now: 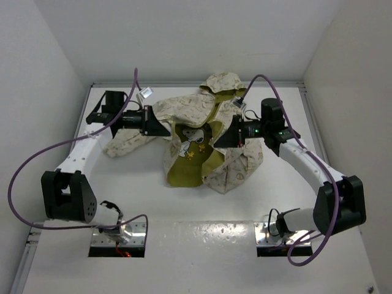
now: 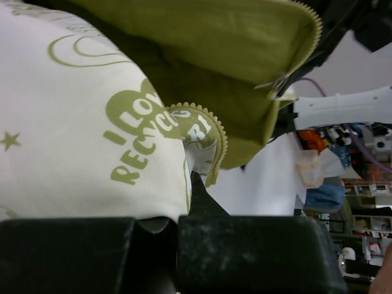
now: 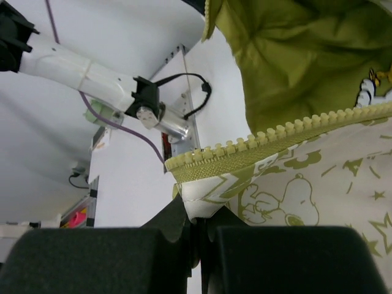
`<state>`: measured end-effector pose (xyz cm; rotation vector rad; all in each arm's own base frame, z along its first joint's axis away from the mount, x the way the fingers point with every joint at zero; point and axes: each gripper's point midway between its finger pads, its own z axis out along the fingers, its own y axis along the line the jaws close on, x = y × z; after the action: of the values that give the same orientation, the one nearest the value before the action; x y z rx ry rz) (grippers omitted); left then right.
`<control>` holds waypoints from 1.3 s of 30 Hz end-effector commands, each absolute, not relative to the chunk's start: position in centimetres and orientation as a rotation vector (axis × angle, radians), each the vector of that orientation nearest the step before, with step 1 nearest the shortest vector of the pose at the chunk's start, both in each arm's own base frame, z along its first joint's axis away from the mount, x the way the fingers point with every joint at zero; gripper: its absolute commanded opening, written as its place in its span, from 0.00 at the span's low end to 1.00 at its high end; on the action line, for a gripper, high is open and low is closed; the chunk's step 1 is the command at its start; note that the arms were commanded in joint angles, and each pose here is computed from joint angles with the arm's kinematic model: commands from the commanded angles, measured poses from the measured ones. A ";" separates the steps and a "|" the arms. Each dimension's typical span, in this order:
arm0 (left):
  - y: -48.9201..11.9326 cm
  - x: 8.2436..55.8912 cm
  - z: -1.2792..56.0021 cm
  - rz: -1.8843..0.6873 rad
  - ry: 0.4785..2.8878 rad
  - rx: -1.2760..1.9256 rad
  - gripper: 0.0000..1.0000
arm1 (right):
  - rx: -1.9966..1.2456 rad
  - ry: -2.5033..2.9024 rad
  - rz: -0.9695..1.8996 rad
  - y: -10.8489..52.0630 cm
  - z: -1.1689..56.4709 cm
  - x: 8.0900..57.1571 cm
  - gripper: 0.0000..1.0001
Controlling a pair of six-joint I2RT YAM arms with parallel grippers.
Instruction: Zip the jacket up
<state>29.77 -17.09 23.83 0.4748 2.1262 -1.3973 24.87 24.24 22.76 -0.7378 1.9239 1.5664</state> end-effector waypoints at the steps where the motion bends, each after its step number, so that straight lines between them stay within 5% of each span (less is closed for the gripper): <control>1: -20.2 29.3 29.6 -1.503 1.997 0.466 0.00 | -0.809 1.769 1.608 26.0 26.8 25.4 0.00; 20: -27.2 28.0 32.1 -1.301 1.830 0.477 0.00 | -1.080 1.608 1.591 27.7 26.1 23.3 0.00; 39: -27.9 26.6 32.5 -1.164 1.775 0.620 0.00 | -1.060 1.647 1.644 27.5 26.0 22.5 0.00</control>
<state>27.25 -28.04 29.20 0.5403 1.9018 -1.1986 22.84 27.44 24.48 -1.0028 1.7364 1.6523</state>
